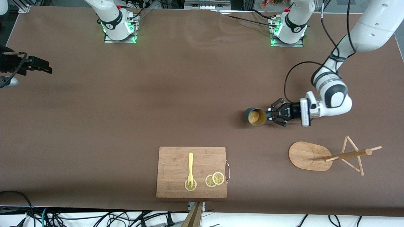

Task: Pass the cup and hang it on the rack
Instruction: 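Carry the mug with the left gripper to the wooden rack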

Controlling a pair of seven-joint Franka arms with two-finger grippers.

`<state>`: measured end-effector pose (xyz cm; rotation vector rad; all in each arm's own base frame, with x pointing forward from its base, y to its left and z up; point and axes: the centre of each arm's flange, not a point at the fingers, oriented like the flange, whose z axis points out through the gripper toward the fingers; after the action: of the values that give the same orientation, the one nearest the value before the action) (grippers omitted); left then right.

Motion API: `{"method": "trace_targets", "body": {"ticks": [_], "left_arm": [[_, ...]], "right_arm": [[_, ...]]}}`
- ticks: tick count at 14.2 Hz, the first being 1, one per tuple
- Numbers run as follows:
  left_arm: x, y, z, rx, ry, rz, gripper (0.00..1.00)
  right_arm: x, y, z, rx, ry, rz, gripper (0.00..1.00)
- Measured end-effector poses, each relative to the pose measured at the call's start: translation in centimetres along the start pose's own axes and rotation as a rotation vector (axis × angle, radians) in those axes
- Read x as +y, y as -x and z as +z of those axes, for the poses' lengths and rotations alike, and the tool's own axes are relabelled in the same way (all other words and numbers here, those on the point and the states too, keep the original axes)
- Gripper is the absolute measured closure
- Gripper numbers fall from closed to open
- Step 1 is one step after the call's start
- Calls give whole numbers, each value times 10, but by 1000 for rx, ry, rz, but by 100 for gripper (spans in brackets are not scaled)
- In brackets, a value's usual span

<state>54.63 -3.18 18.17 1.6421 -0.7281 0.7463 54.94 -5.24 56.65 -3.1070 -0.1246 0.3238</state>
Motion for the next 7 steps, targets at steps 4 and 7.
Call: {"method": "trace_targets", "body": {"ticks": [4, 7], "left_arm": [[22, -3, -74, 33, 66, -322, 79], [34, 5, -117, 111, 157, -450, 79]], "right_arm": [[0, 0, 0, 0, 0, 1, 0], [0, 0, 0, 0, 0, 1, 0]]}}
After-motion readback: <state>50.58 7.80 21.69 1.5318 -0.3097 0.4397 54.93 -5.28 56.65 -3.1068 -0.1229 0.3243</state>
